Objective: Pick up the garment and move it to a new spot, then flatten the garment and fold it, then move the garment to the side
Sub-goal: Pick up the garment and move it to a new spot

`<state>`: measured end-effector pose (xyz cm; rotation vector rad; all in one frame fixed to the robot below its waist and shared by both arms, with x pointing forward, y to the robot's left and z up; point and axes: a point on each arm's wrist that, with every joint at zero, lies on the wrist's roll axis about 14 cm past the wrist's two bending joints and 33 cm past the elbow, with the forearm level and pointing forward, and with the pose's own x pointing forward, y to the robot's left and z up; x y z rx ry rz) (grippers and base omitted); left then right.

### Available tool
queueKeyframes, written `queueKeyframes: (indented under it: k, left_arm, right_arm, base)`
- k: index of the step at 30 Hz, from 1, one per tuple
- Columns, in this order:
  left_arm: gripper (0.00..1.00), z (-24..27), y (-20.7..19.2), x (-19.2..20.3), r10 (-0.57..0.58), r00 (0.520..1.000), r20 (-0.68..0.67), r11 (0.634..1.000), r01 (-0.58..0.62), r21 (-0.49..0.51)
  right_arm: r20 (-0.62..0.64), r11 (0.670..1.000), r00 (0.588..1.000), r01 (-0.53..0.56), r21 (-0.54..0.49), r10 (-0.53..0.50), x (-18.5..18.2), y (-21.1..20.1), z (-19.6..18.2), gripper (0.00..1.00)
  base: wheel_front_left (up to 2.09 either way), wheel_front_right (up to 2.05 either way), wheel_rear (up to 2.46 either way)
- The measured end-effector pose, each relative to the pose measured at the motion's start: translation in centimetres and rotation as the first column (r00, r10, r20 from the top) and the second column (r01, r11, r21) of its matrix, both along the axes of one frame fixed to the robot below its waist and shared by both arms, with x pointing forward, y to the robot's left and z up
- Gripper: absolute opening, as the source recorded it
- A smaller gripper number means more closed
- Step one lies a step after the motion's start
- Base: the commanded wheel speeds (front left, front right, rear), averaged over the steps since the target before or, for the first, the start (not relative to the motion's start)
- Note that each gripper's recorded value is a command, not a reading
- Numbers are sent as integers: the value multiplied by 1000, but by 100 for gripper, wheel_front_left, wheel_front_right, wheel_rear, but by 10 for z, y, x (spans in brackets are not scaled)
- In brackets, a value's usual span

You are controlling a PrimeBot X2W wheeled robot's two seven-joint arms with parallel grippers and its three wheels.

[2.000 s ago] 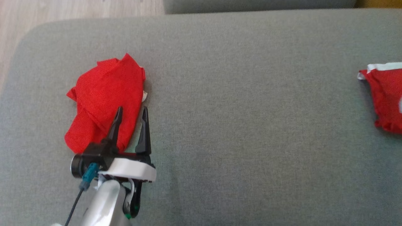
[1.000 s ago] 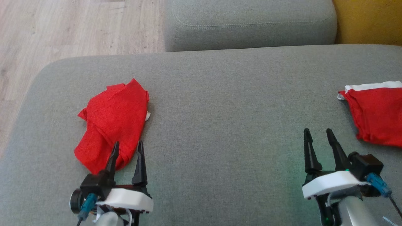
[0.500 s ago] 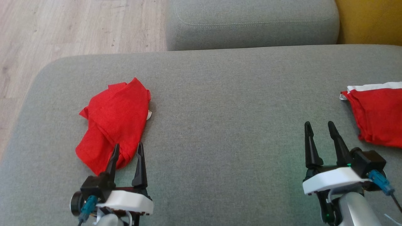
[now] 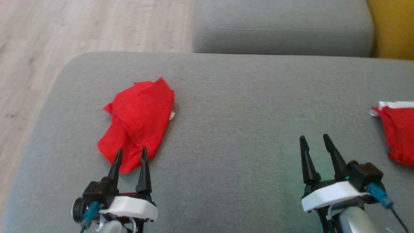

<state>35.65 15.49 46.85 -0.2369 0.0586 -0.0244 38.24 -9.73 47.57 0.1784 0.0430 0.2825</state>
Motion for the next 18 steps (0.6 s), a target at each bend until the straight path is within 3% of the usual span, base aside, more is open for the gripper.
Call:
queueKeyframes:
  k: [18]
  left_arm:
    - [100, -1, 67, -51, 220, 976, 4, 975, -220, 12]
  right_arm:
    - [-5, 962, 962, -273, 8, 273, -11, 91, 1, 100]
  base:
    - [0, 0, 0]
